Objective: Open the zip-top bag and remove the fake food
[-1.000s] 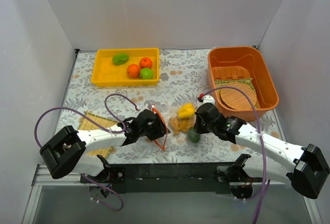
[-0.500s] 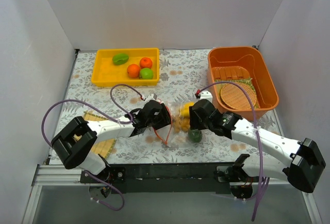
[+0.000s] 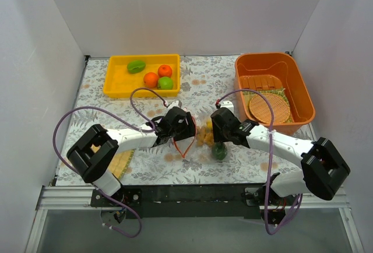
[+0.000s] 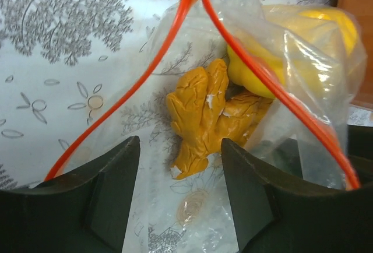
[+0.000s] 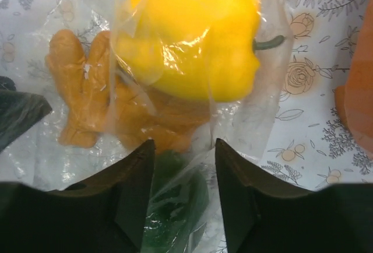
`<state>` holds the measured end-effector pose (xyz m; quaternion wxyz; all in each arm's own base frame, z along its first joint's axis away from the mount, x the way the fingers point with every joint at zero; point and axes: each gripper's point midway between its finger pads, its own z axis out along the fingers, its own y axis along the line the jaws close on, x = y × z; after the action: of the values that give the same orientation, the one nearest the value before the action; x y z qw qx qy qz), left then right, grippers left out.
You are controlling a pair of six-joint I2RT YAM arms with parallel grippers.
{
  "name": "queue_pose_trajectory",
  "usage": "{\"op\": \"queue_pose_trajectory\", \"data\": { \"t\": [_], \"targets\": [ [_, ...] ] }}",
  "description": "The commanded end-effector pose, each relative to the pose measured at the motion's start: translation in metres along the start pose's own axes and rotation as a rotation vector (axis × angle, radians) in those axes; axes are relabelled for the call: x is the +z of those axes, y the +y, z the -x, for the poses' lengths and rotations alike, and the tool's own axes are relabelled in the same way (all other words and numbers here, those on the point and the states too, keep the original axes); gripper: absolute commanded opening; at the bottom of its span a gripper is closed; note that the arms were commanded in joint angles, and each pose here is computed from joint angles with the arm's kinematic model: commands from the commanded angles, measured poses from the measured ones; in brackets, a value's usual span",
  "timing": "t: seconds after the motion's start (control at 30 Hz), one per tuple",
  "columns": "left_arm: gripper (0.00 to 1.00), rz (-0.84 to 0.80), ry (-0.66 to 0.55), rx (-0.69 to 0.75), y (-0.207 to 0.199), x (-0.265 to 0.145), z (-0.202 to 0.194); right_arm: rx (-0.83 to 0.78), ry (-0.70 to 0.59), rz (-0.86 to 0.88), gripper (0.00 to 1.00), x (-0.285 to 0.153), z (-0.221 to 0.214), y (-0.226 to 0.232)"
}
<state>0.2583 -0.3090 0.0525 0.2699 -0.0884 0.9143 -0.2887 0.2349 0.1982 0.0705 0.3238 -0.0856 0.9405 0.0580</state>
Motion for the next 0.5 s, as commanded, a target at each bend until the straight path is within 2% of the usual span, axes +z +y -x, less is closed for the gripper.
{"op": "queue_pose_trajectory", "data": {
  "t": [0.0, 0.13, 0.37, 0.47],
  "targets": [
    [0.55, -0.017, -0.042, 0.081, -0.010, 0.002, 0.023, -0.027, -0.003, 0.054, 0.49, 0.015, -0.002, 0.010],
    [0.47, -0.031, -0.043, 0.131, -0.014, 0.012, 0.027, -0.049, 0.015, 0.055, 0.41, 0.022, -0.006, 0.008],
    [0.48, -0.027, -0.026, 0.179, -0.011, 0.030, 0.024, -0.085, 0.027, 0.115, 0.29, 0.029, -0.008, 0.016],
    [0.47, -0.046, -0.008, 0.178, -0.013, 0.036, 0.020, -0.097, 0.035, 0.133, 0.27, 0.030, -0.009, 0.019]
  ]
}}
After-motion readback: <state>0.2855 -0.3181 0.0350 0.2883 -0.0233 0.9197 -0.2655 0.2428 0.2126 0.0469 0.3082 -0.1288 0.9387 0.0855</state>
